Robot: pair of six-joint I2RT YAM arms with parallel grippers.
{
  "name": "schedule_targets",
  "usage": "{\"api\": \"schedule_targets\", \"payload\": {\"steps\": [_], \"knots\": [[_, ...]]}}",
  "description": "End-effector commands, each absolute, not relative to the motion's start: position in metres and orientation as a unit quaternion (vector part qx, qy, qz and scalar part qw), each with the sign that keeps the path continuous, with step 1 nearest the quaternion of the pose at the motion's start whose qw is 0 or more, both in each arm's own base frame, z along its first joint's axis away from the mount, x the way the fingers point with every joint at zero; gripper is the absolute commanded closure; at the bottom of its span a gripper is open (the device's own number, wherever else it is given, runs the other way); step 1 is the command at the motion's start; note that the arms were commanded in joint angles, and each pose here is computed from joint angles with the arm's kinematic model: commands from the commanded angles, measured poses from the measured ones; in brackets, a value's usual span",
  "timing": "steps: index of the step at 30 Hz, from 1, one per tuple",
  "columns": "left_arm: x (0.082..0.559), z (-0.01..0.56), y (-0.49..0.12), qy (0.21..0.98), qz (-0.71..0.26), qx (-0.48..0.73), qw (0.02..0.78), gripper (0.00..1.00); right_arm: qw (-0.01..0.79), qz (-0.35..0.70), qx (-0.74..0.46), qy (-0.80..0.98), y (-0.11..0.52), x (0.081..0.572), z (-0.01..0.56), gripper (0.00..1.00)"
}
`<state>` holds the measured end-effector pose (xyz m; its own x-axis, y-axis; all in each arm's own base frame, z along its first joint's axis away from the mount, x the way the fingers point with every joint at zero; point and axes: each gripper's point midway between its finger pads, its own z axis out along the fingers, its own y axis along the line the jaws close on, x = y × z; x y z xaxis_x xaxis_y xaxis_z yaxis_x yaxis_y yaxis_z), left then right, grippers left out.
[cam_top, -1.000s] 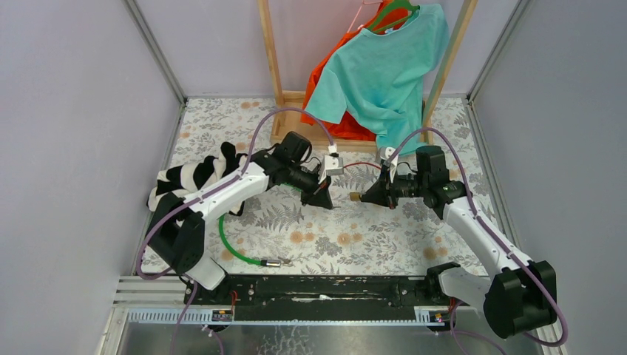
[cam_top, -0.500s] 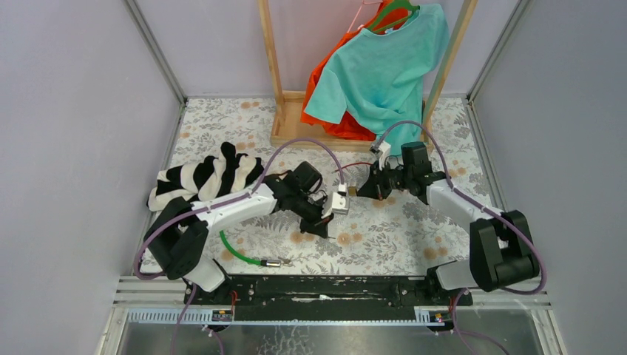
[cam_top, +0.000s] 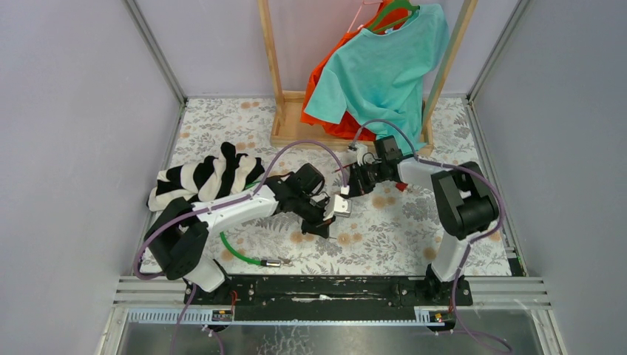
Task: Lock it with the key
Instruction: Place the lock at the center of the board, then place the key at the center of the board.
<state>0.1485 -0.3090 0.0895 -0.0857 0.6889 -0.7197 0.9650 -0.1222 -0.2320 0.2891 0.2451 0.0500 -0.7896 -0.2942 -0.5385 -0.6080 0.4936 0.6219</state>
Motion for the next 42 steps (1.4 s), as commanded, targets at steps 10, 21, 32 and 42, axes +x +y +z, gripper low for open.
{"api": "schedule_targets", "payload": {"steps": [10, 21, 32, 42], "knots": [[0.168, 0.095, -0.343, 0.611, -0.373, 0.667, 0.208, 0.99, 0.133, 0.428, -0.265, 0.854, 0.245, 0.290, 0.036, 0.71], [0.187, 0.062, -0.363, 0.638, -0.342, 0.659, 0.204, 0.99, 0.149, 0.382, -0.274, 0.870, 0.222, 0.297, 0.032, 0.54], [0.199, 0.036, -0.368, 0.657, -0.302, 0.657, 0.212, 0.98, 0.225, 0.318, -0.275, 0.879, 0.179, 0.320, 0.065, 0.32], [0.207, 0.037, -0.369, 0.673, -0.282, 0.646, 0.225, 0.67, 0.326, 0.206, -0.289, 0.876, 0.130, 0.328, 0.118, 0.20]]}}
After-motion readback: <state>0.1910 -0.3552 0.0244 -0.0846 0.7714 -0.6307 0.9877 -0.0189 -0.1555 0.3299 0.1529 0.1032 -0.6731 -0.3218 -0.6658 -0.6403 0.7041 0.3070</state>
